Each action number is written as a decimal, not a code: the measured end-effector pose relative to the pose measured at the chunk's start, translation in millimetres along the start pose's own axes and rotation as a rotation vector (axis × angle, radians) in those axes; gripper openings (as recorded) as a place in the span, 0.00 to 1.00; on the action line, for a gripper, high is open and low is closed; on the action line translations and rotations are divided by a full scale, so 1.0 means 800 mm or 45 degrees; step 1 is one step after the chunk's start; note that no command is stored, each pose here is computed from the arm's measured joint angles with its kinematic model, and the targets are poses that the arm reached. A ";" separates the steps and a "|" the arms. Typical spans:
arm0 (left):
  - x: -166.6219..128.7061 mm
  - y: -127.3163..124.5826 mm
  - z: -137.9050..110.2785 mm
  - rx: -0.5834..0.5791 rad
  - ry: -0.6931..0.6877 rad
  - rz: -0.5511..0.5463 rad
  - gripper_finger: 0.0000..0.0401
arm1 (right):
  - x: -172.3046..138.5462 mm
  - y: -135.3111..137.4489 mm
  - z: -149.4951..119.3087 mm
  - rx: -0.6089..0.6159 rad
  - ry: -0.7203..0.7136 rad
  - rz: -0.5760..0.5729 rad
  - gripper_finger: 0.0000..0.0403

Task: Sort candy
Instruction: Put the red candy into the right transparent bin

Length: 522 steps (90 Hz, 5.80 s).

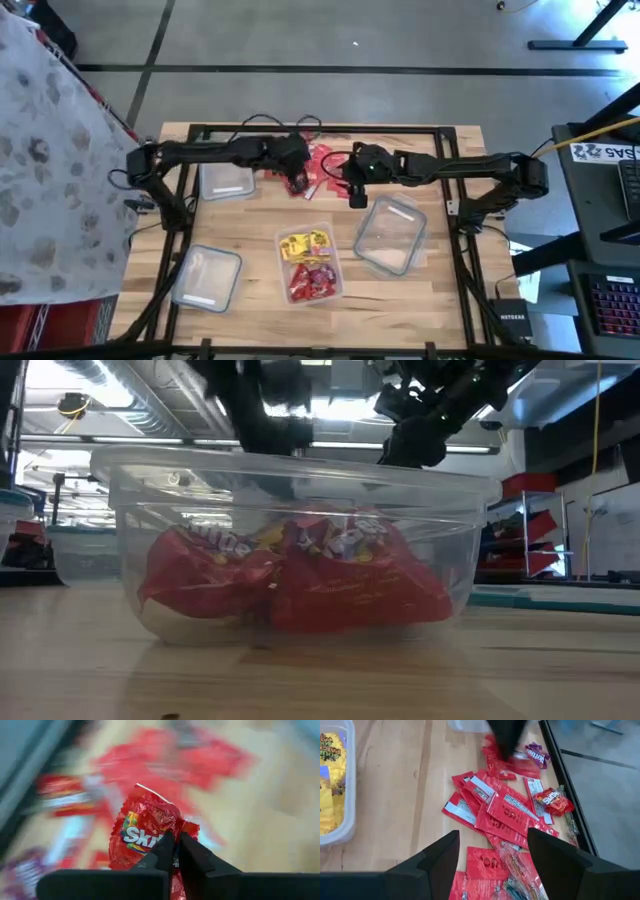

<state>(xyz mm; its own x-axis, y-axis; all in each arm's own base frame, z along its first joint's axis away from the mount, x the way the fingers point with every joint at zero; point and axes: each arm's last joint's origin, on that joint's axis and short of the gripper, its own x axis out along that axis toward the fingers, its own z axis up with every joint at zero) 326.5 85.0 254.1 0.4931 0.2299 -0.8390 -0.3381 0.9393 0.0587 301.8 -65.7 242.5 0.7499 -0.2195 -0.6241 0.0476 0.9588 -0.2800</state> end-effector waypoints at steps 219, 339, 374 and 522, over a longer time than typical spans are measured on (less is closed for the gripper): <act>0.008 0.022 -0.026 -0.261 0.187 0.499 0.27 | -0.001 -0.001 0.012 0.003 -0.150 0.061 0.55; 0.092 0.044 -0.036 0.097 0.530 0.301 0.01 | -0.001 0.001 0.007 0.012 -0.103 0.096 0.55; -0.004 -0.082 0.001 0.023 0.133 -0.051 0.00 | -0.001 0.001 0.007 0.012 -0.102 0.096 0.55; 0.037 -0.223 -0.006 -0.169 0.124 -0.848 0.31 | -0.017 0.044 0.006 -0.037 0.121 -0.218 0.55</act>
<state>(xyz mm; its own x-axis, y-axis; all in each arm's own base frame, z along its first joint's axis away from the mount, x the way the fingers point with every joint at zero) 397.7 -77.3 216.0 0.5580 -0.4155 -0.7183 -0.0864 0.8319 -0.5482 296.6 -28.0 244.6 0.6666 -0.3967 -0.6311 0.1493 0.9005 -0.4083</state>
